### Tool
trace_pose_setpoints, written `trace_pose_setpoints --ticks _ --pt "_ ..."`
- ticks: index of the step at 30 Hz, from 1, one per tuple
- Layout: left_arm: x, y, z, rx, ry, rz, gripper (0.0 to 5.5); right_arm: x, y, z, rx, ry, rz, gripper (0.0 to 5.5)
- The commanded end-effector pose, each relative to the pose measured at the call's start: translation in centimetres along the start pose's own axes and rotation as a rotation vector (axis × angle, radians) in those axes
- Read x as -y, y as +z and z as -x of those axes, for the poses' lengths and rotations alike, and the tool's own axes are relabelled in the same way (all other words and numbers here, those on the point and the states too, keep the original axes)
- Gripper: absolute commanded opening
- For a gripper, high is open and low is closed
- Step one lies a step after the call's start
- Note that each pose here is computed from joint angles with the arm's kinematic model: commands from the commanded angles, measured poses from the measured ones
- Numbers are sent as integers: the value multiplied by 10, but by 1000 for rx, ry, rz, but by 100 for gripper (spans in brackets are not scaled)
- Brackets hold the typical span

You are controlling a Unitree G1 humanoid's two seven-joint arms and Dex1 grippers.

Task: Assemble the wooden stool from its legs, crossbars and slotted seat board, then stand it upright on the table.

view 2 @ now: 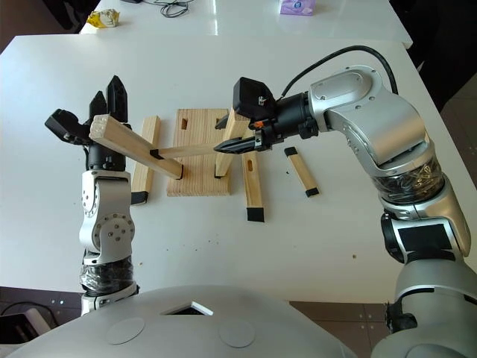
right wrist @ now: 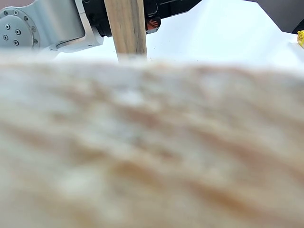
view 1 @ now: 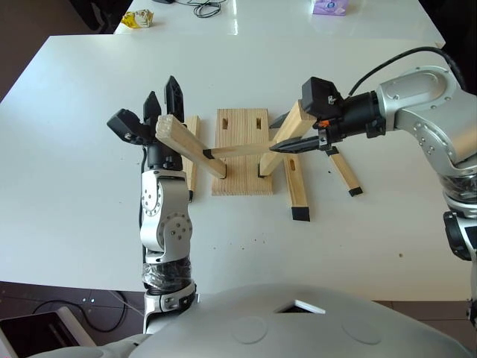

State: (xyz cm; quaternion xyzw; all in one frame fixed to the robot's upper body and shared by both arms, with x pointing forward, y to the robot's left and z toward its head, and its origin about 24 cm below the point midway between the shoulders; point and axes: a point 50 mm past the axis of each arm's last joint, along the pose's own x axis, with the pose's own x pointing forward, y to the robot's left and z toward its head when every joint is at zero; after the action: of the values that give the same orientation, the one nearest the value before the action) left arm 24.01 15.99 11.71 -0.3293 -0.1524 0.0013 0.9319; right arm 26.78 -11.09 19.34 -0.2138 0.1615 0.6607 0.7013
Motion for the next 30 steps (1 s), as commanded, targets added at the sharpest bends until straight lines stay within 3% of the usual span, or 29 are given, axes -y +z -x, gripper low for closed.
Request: trace_pose_setpoints --ticks 1,7,13,21,30 --pt "84 -44 1 -194 -336 196 344 -18 -17 -39 -104 142 -128 202" --pt "113 -57 7 -297 -481 252 344 -25 -21 -43 -105 138 -151 202" --pt "107 -57 1 -304 -468 216 344 -25 -57 -33 -162 20 -163 202" --pt "70 -12 -12 -148 -269 175 344 -28 -69 -31 -149 -76 -191 202" --pt "64 27 -20 -59 -222 121 344 -19 -61 -31 -104 -123 -233 202"
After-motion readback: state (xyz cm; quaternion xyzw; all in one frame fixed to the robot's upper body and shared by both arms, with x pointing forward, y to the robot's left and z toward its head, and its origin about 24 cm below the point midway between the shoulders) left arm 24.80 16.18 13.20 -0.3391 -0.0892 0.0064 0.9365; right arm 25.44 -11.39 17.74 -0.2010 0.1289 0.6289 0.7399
